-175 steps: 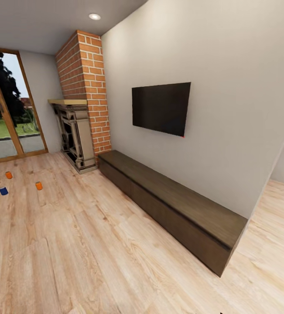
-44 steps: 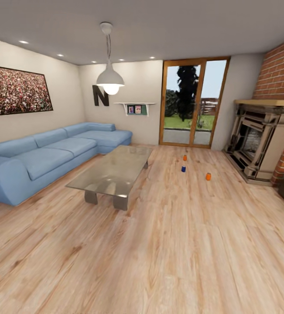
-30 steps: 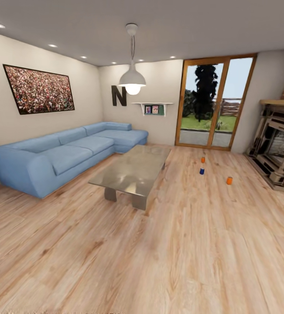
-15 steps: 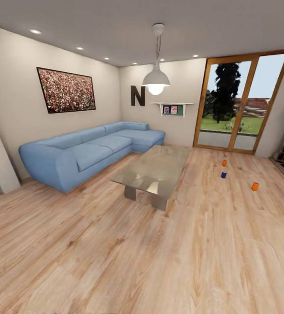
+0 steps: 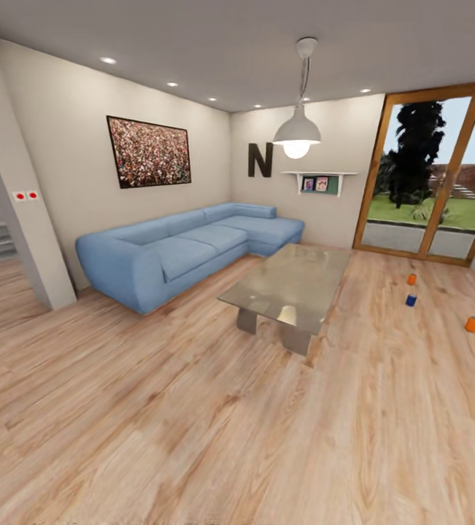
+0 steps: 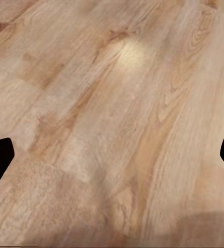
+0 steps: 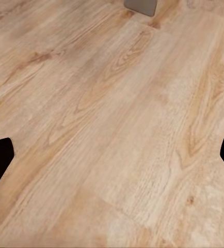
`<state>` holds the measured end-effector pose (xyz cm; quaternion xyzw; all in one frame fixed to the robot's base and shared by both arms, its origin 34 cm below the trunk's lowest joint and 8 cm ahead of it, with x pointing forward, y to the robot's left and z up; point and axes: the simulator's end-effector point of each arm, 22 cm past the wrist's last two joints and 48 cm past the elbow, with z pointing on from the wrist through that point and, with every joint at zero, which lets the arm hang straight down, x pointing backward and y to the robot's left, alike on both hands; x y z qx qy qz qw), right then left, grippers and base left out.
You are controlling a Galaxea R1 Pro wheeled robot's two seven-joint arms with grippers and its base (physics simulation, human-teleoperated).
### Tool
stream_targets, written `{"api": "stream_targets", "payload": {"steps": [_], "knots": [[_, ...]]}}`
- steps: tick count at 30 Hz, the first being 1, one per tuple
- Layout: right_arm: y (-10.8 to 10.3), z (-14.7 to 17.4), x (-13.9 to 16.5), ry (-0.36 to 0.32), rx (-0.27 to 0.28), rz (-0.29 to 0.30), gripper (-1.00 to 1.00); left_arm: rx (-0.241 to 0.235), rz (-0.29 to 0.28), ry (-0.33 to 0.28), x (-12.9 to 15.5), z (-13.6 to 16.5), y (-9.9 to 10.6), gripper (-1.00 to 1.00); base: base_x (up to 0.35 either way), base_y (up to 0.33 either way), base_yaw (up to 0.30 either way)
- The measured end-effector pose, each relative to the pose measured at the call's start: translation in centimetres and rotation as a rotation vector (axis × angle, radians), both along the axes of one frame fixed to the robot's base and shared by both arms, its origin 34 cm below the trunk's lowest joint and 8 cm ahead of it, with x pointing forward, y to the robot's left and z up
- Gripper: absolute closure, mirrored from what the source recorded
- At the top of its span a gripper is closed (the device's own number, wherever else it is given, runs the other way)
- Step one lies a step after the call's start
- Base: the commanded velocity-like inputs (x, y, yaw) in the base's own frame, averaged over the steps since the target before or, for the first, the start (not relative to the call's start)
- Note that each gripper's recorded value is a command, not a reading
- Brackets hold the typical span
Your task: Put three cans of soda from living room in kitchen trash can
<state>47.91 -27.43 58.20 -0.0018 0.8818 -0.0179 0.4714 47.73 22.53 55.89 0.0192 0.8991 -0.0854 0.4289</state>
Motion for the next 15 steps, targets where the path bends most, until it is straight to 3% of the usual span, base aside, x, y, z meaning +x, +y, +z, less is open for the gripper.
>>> {"api": "stream_targets", "payload": {"steps": [11, 15], "knots": [[0.02, 0.0, 0.0, 0.0, 0.001, -0.001, -1.0, 0.0, 0.0, -0.01, 0.14, 0.17, -0.02, -1.0, -0.009, 0.002, 0.206], [0.04, 0.0, 0.0, 0.0, 0.002, -0.001, -1.0, 0.002, 0.001, -0.009, 0.13, 0.15, 0.03, -1.0, -0.001, -0.106, 0.206]]}}
